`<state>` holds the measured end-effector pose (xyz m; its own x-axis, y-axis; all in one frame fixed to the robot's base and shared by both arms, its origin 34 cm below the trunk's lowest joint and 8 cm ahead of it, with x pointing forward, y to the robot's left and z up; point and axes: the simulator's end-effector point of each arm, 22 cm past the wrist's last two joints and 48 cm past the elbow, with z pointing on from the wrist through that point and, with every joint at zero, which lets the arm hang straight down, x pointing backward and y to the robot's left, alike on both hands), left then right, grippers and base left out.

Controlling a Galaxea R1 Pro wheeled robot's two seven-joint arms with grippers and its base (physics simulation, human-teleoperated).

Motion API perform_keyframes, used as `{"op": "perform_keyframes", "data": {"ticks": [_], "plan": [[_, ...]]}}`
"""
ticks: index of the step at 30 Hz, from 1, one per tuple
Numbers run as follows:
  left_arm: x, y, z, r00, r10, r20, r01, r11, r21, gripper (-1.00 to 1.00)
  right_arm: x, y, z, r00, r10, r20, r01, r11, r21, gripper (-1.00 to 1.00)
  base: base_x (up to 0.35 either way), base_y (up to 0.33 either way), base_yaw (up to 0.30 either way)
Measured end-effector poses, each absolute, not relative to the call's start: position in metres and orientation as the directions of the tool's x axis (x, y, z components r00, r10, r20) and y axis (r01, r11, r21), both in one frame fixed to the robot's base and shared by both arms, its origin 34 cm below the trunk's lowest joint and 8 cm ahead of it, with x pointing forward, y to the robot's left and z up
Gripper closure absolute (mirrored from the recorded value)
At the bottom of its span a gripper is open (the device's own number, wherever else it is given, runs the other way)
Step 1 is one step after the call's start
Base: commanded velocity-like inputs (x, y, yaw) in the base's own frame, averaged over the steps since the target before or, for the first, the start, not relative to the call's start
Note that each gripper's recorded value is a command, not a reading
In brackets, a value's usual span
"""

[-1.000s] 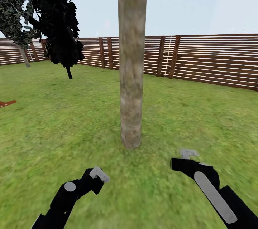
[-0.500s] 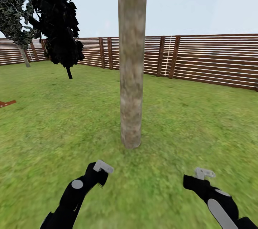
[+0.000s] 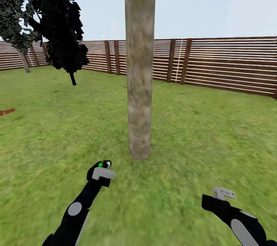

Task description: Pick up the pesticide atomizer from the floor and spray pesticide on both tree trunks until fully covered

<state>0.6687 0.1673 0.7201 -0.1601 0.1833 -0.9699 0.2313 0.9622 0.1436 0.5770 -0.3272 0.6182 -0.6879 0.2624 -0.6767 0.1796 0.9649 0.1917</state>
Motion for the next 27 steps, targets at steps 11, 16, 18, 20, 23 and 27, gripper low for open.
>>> {"op": "perform_keyframes", "data": {"ticks": [11,16,18,20,23,27], "plan": [[0.654,0.188,0.688,-0.254,0.117,-0.960,0.284,0.958,0.042,1.00,0.575,-0.338,0.624,-0.671,0.292,-0.682,0.194,0.956,0.218,1.00,0.000,0.000,-0.230],[0.643,0.206,0.675,-0.338,0.102,-0.935,0.350,0.937,-0.024,1.00,0.574,-0.339,0.625,-0.669,0.293,-0.683,0.196,0.956,0.218,1.00,0.000,0.000,-0.225],[0.637,0.217,0.679,-0.358,0.112,-0.927,0.402,0.915,-0.044,1.00,0.574,-0.339,0.625,-0.668,0.293,-0.684,0.196,0.956,0.218,1.00,0.000,0.000,-0.219],[0.629,0.230,0.690,-0.359,0.105,-0.928,0.468,0.880,-0.081,1.00,0.574,-0.339,0.626,-0.666,0.293,-0.685,0.196,0.956,0.219,1.00,0.000,0.000,-0.215],[0.623,0.264,0.702,-0.369,0.062,-0.928,0.468,0.875,-0.127,1.00,0.574,-0.339,0.627,-0.665,0.293,-0.688,0.195,0.956,0.218,1.00,0.000,0.000,-0.208],[0.606,0.296,0.685,-0.519,0.044,-0.854,0.418,0.884,-0.208,1.00,0.574,-0.339,0.629,-0.662,0.290,-0.691,0.194,0.957,0.216,1.00,0.000,0.000,-0.182]]}}
